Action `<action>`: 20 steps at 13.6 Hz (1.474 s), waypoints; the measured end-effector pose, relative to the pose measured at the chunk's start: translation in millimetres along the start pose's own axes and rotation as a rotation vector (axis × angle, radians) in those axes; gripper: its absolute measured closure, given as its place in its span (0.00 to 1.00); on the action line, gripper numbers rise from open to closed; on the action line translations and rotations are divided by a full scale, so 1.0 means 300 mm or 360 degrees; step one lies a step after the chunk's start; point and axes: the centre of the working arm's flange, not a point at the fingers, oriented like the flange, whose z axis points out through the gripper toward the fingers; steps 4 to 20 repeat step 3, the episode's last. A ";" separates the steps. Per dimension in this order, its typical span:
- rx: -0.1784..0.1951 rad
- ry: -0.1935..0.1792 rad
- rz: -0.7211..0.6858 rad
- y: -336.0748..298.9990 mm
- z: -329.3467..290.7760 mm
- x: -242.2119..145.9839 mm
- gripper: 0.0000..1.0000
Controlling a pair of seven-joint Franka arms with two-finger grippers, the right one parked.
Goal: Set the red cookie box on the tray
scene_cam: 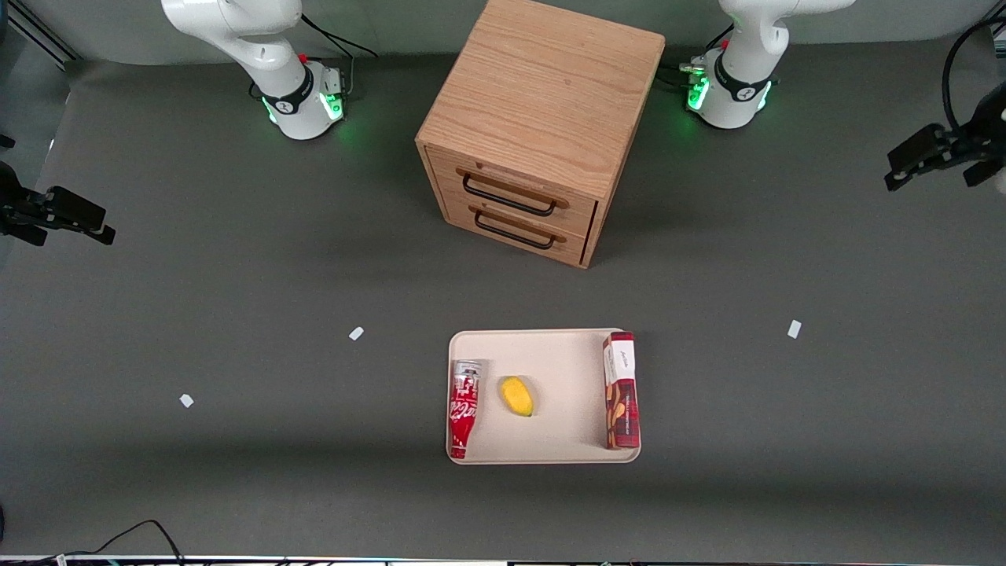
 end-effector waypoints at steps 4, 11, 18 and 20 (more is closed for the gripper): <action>0.0003 -0.0021 0.0012 0.003 -0.021 -0.038 0.00; 0.0003 -0.0021 0.0012 0.003 -0.021 -0.038 0.00; 0.0003 -0.0021 0.0012 0.003 -0.021 -0.038 0.00; 0.0003 -0.0021 0.0012 0.003 -0.021 -0.038 0.00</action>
